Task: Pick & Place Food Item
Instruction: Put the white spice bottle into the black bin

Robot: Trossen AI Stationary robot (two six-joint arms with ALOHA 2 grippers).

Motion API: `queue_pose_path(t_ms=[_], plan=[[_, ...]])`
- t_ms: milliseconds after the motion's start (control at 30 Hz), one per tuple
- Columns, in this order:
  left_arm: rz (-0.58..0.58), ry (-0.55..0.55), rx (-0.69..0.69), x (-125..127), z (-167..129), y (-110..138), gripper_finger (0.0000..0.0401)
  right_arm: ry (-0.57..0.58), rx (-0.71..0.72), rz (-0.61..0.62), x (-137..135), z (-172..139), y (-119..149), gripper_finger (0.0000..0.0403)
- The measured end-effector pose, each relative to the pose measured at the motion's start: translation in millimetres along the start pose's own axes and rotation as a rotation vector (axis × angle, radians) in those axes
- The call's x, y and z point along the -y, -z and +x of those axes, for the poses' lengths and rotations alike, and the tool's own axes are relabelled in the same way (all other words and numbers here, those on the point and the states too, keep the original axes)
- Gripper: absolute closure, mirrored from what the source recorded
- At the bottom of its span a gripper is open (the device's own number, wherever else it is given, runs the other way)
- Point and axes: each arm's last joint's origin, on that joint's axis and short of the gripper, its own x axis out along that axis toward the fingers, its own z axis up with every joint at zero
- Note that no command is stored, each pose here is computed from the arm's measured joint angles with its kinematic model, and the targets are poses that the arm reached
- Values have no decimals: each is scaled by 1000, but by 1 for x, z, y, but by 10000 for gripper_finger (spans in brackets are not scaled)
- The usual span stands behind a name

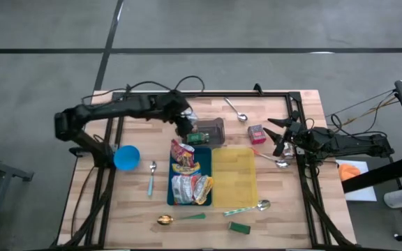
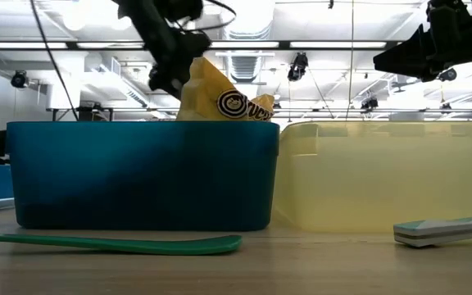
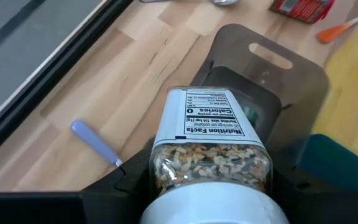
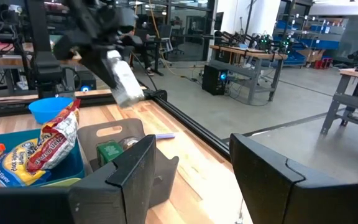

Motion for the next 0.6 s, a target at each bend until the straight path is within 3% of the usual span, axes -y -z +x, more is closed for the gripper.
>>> queue_pose_path(t_ms=[333, 600], plan=[[114, -11, -111, 12, 57, -30, 207, 0, 1, 0, 0, 0, 0, 203], [152, -21, -166, 16, 89, -31, 207, 0, 1, 0, 0, 0, 0, 203]])
